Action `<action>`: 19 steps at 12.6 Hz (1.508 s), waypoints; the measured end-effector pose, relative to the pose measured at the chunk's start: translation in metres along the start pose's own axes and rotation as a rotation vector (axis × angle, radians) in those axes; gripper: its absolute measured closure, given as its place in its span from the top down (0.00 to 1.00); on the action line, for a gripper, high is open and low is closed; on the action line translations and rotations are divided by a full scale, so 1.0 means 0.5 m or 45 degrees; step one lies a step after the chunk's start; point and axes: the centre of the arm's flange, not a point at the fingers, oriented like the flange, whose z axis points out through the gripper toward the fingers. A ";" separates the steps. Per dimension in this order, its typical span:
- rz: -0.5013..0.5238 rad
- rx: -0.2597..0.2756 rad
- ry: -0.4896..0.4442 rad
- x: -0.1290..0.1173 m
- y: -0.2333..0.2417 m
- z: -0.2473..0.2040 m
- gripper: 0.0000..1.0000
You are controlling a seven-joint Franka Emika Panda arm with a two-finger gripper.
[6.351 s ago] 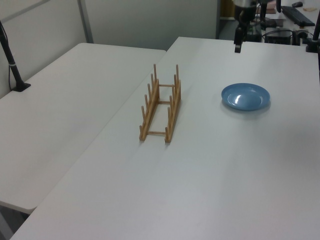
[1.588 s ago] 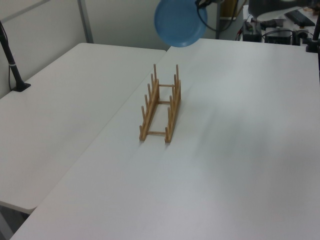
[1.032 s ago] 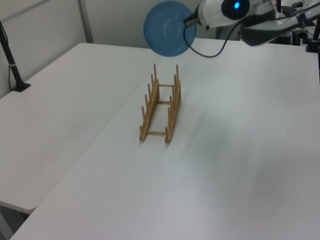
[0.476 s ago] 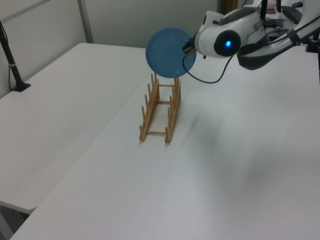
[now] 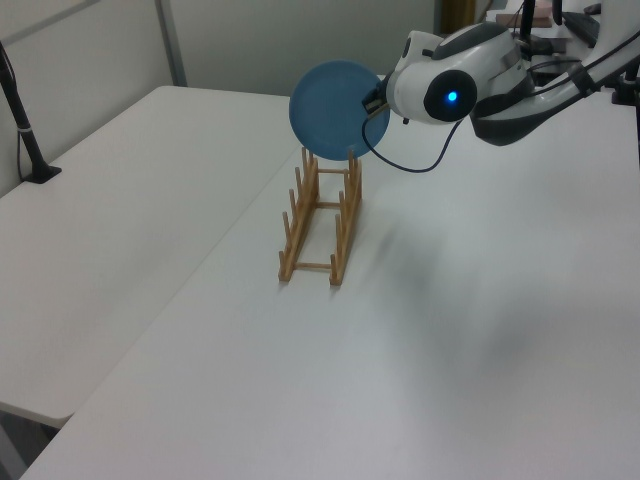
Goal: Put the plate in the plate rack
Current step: 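Lower the plate into a rack slot and open the gripper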
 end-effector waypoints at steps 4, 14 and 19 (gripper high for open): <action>0.018 0.001 -0.020 -0.020 -0.017 0.015 0.05; 0.119 0.013 -0.045 -0.035 -0.061 0.034 0.52; 0.340 0.020 -0.283 0.088 0.005 0.007 1.00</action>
